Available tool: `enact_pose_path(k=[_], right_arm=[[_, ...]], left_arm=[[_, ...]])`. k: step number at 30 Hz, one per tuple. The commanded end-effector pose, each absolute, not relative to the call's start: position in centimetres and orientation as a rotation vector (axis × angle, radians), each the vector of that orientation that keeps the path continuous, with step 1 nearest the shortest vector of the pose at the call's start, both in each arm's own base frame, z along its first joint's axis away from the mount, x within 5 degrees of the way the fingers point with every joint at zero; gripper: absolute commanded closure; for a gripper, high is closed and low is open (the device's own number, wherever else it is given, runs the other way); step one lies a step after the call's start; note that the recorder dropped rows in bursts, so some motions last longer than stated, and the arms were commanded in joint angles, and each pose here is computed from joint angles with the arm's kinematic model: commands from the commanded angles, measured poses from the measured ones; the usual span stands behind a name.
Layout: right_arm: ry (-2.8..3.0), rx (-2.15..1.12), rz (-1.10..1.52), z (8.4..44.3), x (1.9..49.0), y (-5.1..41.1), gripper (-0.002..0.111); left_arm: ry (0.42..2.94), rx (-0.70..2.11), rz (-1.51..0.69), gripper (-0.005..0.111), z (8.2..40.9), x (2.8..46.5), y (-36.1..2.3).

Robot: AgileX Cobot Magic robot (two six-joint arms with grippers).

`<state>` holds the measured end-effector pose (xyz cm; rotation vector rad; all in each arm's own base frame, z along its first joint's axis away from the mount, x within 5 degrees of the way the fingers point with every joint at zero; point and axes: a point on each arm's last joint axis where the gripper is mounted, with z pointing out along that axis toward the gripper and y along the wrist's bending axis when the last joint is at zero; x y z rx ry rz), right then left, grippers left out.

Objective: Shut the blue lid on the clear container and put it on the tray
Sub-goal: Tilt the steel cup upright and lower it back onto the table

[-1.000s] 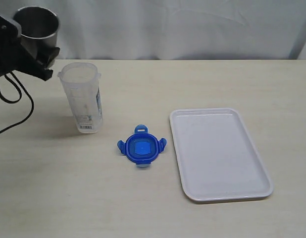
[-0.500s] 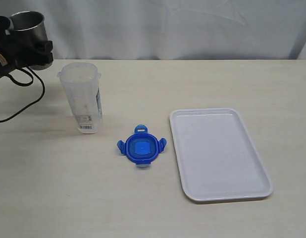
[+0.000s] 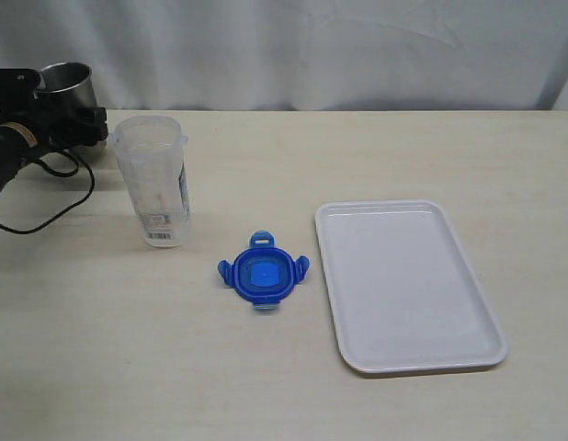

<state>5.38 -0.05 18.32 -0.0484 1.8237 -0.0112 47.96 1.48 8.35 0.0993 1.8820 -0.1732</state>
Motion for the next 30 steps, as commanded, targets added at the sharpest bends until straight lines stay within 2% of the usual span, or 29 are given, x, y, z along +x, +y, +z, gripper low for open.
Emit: enact_pose_path(k=[1,7,16,19,25,28,30], right_arm=[[1.822,-0.047,-0.01,18.3,5.4,0.0,0.104],[1.822,-0.047,-0.01,18.3,5.4,0.0,0.104],[1.822,-0.047,-0.01,18.3,5.4,0.0,0.104],[1.822,-0.047,-0.01,18.3,5.4,0.0,0.104],[1.822,-0.047,-0.01,18.3,5.4,0.0,0.104],[1.822,-0.047,-0.01,18.3,5.4,0.0,0.104],[1.822,-0.045,-0.009,18.3,5.4,0.0,0.104]], left_arm=[[1.787,0.138,-0.181,0.107,8.6,48.5,1.2],[1.818,0.17,-0.159,0.107,6.7,48.3,1.2],[1.819,0.17,-0.161,0.105,6.5,48.3,1.2],[1.823,0.169,-0.16,0.089,6.5,48.3,1.2],[1.823,0.167,-0.16,0.022,6.5,48.3,1.2],[1.839,0.158,-0.162,0.008,6.4,48.3,1.2],[1.839,0.158,-0.161,0.008,6.4,48.3,1.2]])
